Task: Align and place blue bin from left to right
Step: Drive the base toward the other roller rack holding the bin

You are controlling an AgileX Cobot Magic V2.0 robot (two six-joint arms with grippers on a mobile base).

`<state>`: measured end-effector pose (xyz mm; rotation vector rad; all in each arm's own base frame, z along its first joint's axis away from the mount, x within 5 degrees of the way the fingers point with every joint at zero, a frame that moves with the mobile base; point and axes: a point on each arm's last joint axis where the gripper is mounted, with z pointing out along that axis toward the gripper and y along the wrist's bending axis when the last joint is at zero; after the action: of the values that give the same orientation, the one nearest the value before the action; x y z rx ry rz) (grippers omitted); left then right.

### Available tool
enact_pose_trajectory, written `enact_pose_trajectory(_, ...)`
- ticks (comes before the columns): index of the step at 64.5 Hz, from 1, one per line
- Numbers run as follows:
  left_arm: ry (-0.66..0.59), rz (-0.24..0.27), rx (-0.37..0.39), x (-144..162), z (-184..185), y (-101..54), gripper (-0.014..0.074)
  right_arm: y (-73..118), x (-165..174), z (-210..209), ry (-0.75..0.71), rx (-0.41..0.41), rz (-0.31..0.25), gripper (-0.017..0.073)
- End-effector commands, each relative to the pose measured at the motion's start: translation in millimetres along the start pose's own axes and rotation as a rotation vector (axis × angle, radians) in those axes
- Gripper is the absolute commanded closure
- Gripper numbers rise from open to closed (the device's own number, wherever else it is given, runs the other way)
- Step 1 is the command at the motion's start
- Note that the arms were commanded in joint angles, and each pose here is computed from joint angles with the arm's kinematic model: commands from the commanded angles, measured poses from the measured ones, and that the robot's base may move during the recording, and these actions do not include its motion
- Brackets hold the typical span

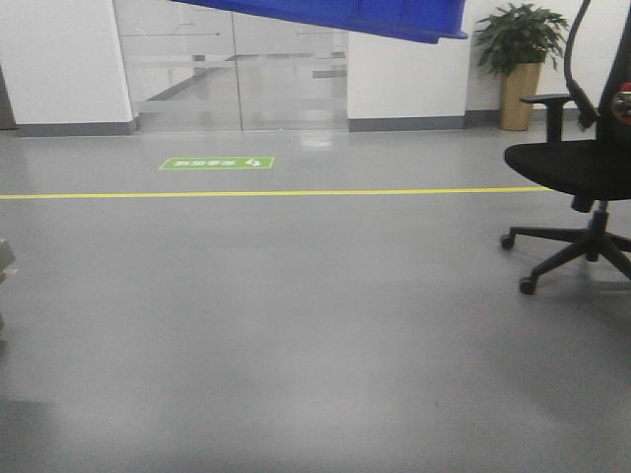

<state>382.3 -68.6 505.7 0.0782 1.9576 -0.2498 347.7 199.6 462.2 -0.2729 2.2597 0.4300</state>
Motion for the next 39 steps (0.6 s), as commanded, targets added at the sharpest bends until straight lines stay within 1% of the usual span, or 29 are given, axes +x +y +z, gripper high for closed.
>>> enact_pose_trajectory(1, -0.153, 0.020, 0.012, -18.3, -15.5, -2.9, 0.0705, 1.8, -12.4, -20.1, -0.118, -0.016, -0.042, 0.0711)
enact_pose_trajectory(39, -0.153, 0.020, 0.012, -18.3, -15.5, -2.9, 0.0705, 1.8, -12.4, -20.1, -0.118, -0.016, -0.042, 0.0711)
